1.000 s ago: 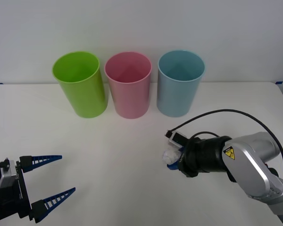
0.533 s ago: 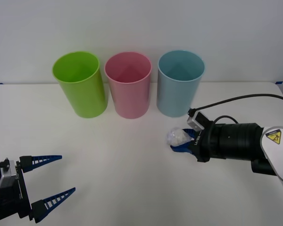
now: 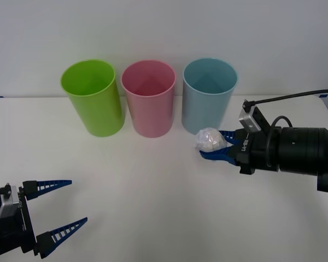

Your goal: Put cans in the blue bin and PET bottles in the pink bin and trash in the green bin.

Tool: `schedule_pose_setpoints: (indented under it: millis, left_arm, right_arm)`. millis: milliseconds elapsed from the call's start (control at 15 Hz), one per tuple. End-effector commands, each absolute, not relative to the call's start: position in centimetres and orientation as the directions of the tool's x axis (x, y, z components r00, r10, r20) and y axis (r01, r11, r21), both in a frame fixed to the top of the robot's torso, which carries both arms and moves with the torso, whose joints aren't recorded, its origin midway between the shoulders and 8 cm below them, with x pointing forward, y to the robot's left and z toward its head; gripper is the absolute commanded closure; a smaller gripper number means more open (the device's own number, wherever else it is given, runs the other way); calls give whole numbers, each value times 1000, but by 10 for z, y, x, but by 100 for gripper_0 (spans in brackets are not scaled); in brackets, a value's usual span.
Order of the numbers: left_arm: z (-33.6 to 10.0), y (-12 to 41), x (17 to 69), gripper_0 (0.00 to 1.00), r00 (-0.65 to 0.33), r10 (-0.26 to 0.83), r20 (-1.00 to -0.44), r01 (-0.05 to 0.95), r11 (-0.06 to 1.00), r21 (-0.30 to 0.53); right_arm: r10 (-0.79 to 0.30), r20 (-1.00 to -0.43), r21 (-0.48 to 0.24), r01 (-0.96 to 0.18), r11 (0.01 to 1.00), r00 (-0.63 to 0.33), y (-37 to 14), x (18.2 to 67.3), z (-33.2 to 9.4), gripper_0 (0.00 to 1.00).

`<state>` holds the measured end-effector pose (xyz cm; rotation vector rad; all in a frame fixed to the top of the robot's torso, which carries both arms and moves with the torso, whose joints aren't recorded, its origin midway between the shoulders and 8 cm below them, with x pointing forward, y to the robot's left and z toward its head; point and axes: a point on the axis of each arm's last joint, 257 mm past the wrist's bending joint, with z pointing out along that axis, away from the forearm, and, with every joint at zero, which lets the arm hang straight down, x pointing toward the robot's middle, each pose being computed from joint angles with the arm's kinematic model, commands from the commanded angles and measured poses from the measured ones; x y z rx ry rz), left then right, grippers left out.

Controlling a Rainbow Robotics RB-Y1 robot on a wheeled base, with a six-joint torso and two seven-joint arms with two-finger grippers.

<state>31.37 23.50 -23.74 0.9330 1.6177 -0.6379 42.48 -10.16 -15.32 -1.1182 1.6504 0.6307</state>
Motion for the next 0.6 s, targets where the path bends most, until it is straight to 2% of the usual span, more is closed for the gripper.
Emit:
schedule_pose_setpoints:
  millis: [67, 200, 400, 600]
  left_arm:
    - [-237, 235, 314, 0, -81, 242, -967, 837, 543, 66]
    - [-237, 235, 314, 0, -81, 242, -967, 837, 543, 66]
    - [-237, 235, 314, 0, -81, 242, -967, 837, 543, 66]
    - [-237, 235, 314, 0, -81, 242, -967, 837, 543, 66]
  right_arm:
    - [-301, -954, -128, -900, 416, -3, -72, 429, -117, 100]
    - [-268, -963, -135, -908, 397, 27, -52, 432, -95, 100]
    - [-228, -974, -103, -920, 378, 15, -29, 437, -59, 100]
    - [-222, -975, -103, -914, 393, 14, -6, 448, -32, 100]
